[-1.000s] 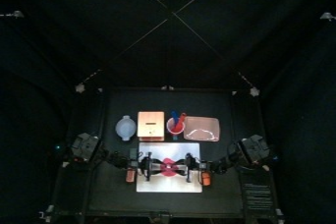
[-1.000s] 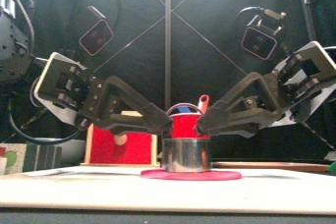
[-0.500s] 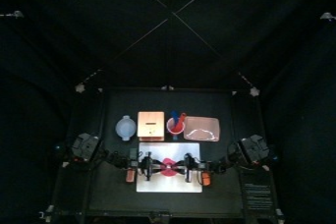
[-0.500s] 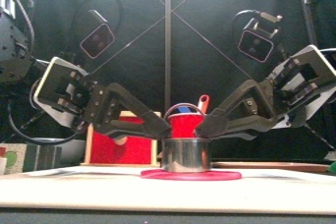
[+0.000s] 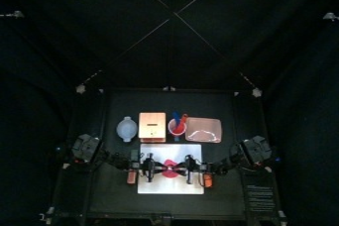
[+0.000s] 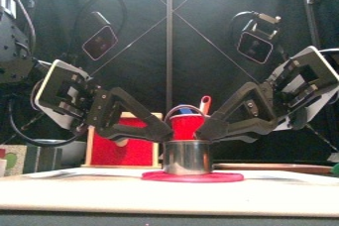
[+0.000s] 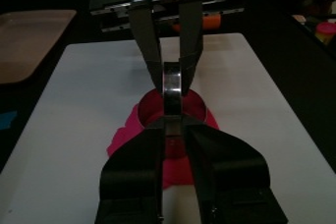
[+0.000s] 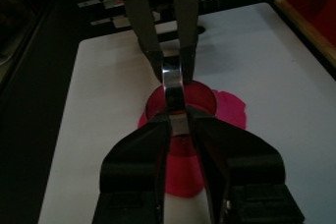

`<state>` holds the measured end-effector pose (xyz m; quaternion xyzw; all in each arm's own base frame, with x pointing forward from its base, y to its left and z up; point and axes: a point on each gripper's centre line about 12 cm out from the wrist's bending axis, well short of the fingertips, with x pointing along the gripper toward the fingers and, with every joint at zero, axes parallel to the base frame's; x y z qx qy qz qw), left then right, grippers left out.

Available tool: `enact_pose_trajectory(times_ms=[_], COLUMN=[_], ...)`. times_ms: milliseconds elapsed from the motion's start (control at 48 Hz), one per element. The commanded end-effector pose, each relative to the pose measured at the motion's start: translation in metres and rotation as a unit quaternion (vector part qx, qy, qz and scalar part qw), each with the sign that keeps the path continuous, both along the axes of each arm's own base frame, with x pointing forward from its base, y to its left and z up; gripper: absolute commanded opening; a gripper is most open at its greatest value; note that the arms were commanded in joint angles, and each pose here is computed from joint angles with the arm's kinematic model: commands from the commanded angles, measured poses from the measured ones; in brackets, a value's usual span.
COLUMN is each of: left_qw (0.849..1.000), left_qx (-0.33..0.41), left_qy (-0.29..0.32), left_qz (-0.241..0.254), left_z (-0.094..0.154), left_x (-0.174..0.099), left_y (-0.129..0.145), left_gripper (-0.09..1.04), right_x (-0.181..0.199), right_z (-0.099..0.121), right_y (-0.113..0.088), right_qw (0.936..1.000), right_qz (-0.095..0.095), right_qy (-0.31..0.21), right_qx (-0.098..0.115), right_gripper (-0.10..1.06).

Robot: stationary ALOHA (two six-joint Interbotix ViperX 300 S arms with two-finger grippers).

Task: Get the cutter from the drawer then cut the dough then place the extra dough in the bowl
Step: Cut the dough

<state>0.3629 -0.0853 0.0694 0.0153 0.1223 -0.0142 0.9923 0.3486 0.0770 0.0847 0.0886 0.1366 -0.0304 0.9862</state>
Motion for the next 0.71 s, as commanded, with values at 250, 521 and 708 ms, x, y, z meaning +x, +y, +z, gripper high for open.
enact_pose_trajectory(times_ms=[250,521,708], left_qw=[1.0,1.0,0.999], left_qx=[-0.003,-0.001,-0.004], left_qy=[0.0,0.019,0.042], left_qz=[-0.002,-0.005,-0.007], left_z=[0.006,0.002,-0.003], left_x=[0.002,0.002,0.001], left_y=[-0.002,-0.003,-0.003], left_gripper=[0.52,0.52,0.52], right_x=[0.004,0.004,0.002], right_z=[0.009,0.006,-0.001], right_y=[0.0,0.0,-0.001], right_qw=[0.9999,1.0,0.9994], right_qz=[-0.003,-0.002,-0.005], right_qy=[-0.01,0.005,0.033], right_qx=[0.006,0.008,0.014], right_gripper=[0.47,0.45,0.44])
